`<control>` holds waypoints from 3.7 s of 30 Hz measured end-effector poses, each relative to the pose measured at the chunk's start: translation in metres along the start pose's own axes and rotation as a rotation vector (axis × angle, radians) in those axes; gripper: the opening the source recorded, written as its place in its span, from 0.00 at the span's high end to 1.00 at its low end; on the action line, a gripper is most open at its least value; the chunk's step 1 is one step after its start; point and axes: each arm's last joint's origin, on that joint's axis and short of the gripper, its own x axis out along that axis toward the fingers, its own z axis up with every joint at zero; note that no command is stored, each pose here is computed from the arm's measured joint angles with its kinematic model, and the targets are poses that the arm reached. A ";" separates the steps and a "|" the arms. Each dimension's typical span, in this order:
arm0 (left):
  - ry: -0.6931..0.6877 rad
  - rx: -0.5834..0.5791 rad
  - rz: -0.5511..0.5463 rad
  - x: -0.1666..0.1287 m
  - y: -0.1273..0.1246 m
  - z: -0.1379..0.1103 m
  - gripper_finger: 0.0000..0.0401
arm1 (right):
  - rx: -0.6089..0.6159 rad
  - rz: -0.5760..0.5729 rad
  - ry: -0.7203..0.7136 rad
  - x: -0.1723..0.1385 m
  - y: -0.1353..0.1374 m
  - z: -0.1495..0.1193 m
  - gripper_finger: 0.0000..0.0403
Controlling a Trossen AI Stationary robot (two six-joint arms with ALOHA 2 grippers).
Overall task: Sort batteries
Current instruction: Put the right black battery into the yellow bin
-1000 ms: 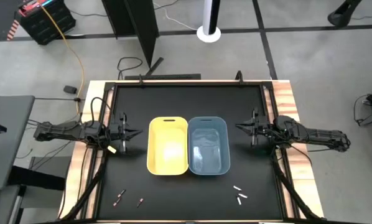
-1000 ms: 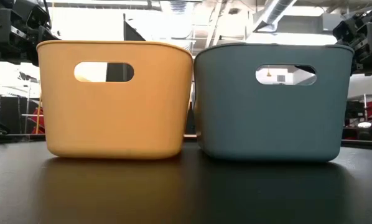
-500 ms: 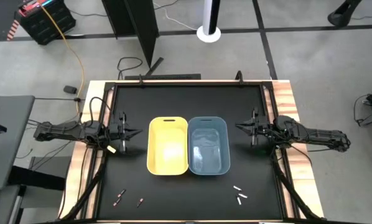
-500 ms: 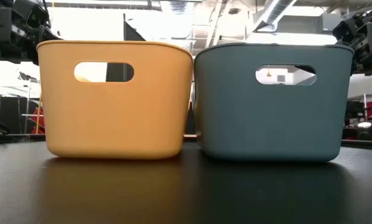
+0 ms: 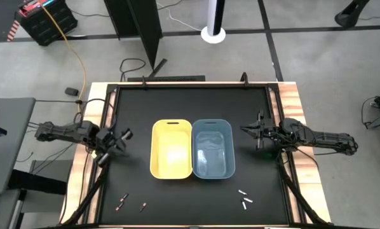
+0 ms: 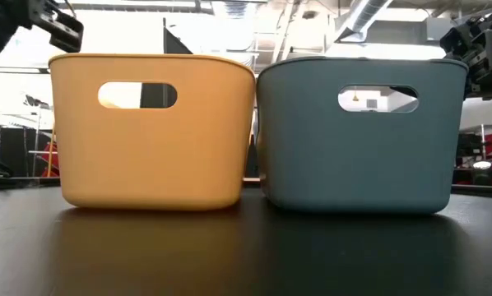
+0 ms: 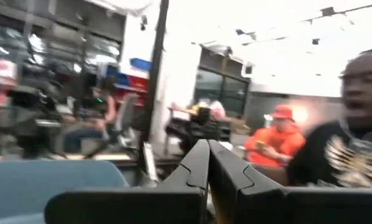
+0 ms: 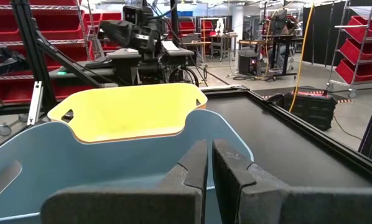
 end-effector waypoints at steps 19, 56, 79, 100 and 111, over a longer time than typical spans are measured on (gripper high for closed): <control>0.599 -0.141 0.159 0.112 -0.048 0.027 0.62 | 0.000 0.000 0.000 0.000 0.000 0.000 0.89; 1.332 -0.554 0.999 0.198 -0.153 -0.131 0.61 | 0.003 0.001 -0.053 0.000 0.000 0.004 0.89; 1.318 -0.529 1.061 0.197 -0.146 -0.165 0.63 | 0.003 0.001 -0.051 0.000 0.000 0.005 0.89; 1.362 -0.462 1.050 0.184 -0.136 -0.174 0.94 | 0.003 0.002 -0.051 0.000 0.000 0.005 0.89; 1.384 -0.412 1.003 0.184 -0.136 -0.173 0.95 | 0.003 0.002 -0.051 0.000 0.000 0.005 0.89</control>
